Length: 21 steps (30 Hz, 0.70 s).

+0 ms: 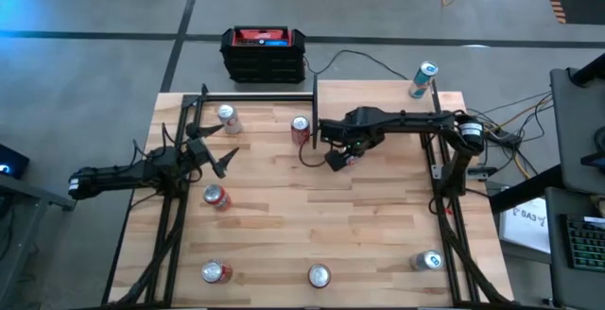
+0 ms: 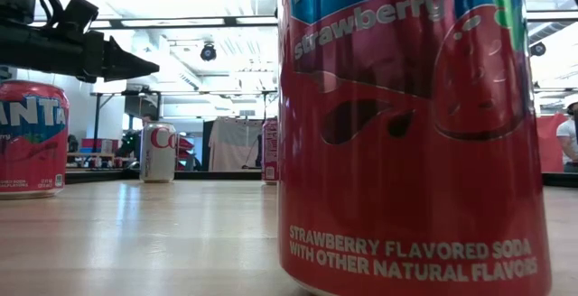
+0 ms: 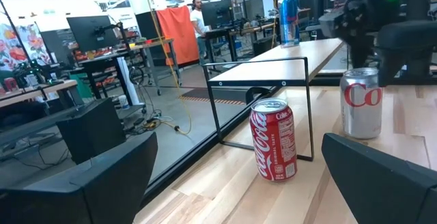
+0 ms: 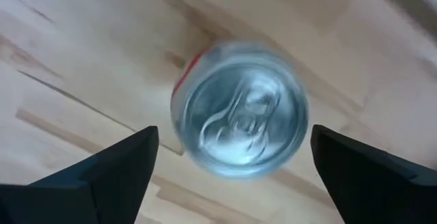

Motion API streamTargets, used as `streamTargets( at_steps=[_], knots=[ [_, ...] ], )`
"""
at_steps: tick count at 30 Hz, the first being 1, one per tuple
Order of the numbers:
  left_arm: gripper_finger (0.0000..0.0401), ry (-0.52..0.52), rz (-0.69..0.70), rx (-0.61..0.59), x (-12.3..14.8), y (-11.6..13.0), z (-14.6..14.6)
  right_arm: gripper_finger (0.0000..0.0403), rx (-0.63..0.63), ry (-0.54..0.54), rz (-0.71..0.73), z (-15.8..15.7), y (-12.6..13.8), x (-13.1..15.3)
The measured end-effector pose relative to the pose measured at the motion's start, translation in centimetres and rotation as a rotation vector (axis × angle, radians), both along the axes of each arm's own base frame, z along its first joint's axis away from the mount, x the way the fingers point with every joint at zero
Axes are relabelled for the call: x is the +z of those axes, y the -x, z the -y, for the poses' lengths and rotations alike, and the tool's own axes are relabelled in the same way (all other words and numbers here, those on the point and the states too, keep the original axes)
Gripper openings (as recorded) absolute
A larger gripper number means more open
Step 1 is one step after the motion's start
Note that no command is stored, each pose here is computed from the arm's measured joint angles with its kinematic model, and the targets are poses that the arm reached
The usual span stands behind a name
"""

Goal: Place canned beverage on shelf
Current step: Put the bottom silver soda can on the shelf

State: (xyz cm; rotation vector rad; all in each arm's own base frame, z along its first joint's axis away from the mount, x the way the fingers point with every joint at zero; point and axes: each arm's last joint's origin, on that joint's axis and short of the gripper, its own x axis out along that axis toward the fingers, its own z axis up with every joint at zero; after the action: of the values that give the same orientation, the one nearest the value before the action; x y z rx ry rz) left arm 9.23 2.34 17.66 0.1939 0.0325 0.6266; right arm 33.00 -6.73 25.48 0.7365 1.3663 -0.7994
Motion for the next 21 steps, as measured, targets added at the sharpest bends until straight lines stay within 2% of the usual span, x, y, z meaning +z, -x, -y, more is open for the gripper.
streamTargets(
  at_steps=[8, 12, 14, 21],
  knots=[
    [0.0399, 0.000, 0.001, 0.000, 0.0, 0.0, 0.0, 0.0368, 0.001, 0.029, 0.002, -4.6, -0.1, 0.2],
    [0.0399, 0.000, 0.000, 0.000, 0.0, 0.0, 0.0, 0.0368, -0.046, 0.097, 0.029, -8.0, 0.6, 0.4],
    [0.0399, 0.000, 0.000, 0.000, 0.0, 0.0, 0.0, 0.0368, -0.086, 0.169, 0.058, -9.7, 1.3, 0.4],
    [0.0399, 0.000, 0.001, 0.000, 0.0, 0.0, 0.0, 0.0368, -0.276, 0.550, 0.270, -13.4, 3.8, -0.6]
  ],
)
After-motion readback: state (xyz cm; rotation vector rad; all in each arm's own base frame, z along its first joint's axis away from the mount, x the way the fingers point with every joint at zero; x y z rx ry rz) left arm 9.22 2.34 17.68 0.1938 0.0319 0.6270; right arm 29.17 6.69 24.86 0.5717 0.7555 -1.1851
